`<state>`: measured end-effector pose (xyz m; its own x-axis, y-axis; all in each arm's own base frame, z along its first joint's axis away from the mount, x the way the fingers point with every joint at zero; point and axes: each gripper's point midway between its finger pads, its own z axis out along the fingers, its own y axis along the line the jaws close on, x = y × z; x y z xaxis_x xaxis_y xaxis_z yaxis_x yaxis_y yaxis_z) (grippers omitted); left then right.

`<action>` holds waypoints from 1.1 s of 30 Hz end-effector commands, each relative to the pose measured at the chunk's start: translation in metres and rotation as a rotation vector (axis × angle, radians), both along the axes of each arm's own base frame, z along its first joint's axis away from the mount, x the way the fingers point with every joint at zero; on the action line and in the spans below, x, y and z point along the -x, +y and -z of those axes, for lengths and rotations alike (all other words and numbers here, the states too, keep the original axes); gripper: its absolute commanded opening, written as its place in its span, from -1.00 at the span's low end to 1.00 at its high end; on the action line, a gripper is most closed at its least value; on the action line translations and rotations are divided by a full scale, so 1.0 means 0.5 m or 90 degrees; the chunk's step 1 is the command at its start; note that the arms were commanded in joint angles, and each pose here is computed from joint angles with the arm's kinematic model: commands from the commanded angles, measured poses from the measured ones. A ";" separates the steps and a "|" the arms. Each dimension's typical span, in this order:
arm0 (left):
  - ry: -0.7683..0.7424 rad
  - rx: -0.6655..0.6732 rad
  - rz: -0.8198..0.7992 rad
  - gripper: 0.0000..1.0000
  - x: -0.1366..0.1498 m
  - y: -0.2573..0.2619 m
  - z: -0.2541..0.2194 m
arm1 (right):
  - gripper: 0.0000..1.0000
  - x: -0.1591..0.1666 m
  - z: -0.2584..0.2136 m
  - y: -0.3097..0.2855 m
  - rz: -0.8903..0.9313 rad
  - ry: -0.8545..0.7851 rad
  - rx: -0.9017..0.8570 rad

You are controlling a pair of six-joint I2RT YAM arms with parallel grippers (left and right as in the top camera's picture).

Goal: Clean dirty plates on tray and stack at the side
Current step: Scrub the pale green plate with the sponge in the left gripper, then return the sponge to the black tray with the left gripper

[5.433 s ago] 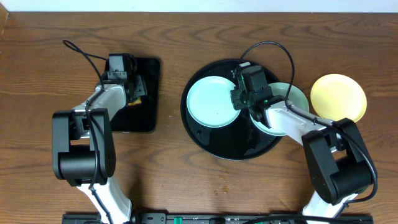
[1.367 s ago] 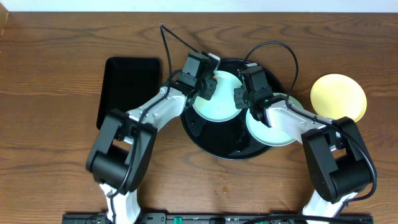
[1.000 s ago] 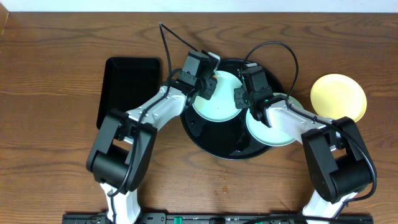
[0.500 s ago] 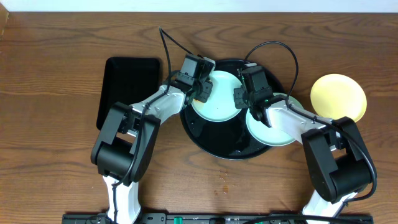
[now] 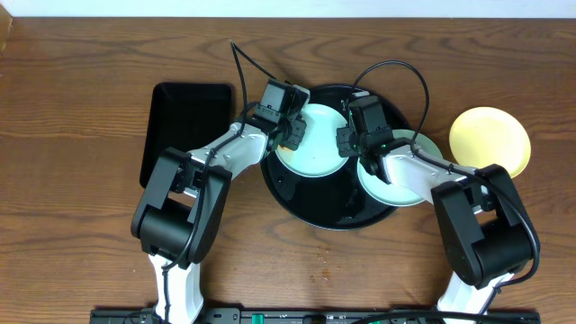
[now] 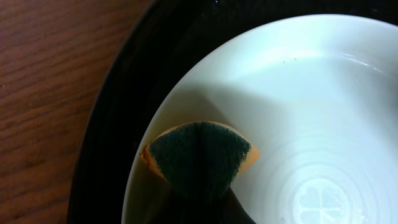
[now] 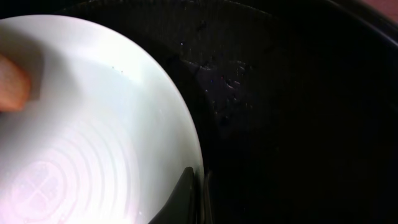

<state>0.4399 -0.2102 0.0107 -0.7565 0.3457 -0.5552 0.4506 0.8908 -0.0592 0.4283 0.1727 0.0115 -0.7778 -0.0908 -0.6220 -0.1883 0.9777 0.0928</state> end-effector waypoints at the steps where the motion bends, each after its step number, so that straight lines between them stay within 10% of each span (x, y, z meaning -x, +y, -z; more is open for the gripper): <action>1: 0.021 -0.014 -0.015 -0.85 0.005 0.018 0.028 | -0.98 0.010 0.043 -0.007 -0.006 0.028 0.010; 33: 0.228 0.024 0.078 -0.85 0.176 -0.037 0.077 | -0.99 0.010 0.043 -0.007 -0.006 0.029 0.010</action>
<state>0.3867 -0.2290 0.0057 -0.8320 0.3940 -0.3906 0.5050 0.8293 -0.2391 0.4307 0.1747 0.0107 -0.7724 -0.0882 -0.6289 -0.1933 0.9760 0.1006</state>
